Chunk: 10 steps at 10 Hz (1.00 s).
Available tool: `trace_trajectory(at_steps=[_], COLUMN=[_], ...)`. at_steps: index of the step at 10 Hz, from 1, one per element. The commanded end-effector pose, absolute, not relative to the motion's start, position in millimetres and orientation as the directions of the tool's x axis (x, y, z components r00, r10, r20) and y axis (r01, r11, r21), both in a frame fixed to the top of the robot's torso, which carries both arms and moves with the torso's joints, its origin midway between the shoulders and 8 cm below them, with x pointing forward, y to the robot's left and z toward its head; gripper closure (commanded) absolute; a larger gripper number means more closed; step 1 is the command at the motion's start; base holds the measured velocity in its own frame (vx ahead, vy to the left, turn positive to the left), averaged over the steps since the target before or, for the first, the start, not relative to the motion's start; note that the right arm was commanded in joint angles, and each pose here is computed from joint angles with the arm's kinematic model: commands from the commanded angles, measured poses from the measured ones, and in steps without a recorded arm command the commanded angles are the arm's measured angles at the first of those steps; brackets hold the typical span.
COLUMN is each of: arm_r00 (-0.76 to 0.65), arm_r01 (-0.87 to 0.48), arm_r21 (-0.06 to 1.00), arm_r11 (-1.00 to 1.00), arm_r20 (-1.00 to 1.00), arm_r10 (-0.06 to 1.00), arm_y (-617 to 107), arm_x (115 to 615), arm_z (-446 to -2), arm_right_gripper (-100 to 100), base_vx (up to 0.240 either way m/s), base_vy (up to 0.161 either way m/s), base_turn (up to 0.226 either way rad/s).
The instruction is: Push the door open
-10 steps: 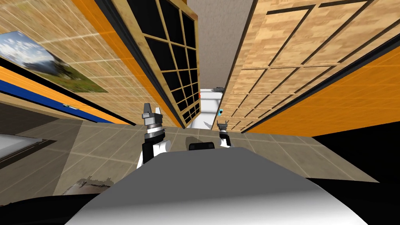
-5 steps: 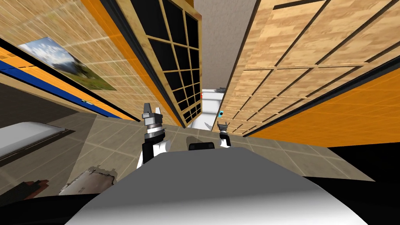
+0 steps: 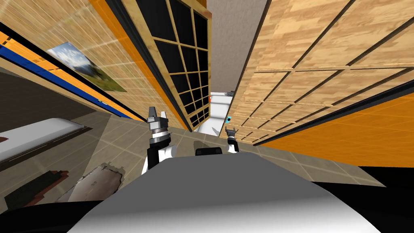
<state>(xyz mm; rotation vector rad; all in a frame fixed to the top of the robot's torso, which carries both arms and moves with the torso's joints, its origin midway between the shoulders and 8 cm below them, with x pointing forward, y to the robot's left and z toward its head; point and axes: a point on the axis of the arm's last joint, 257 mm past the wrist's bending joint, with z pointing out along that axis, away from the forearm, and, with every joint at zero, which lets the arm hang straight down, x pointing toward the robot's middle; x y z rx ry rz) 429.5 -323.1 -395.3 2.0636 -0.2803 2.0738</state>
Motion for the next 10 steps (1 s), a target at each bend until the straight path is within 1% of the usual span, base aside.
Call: trace_trajectory(at_steps=[1,5,8,9,10], arm_r00=[-0.003,-0.003,-0.002,-0.003,-0.003], arm_r01=[-0.279,-0.289,-0.297,-0.295,-0.295], arm_r21=[0.008,0.006,0.005,0.006,0.006], arm_r11=[-0.960,-0.957,-0.955,-0.955,-0.955], arm_r20=[1.000,1.000,1.000,1.000,1.000], arm_r10=[0.009,0.007,0.006,0.007,0.007], arm_y=[-324.9,-329.5,-332.9,-332.2,-332.2], arm_x=[429.0,427.7,426.8,427.4,427.4], arm_z=[-395.8,-396.9,-397.8,-397.8,-397.8], arm_right_gripper=[-100,-100,-100,-100,100], base_vx=[0.114,0.202,0.163,0.071,-0.010], base_vy=[-0.049,-0.054,-0.076,-0.026,0.001], base_turn=[0.022,0.032,0.029,0.006,-0.003])
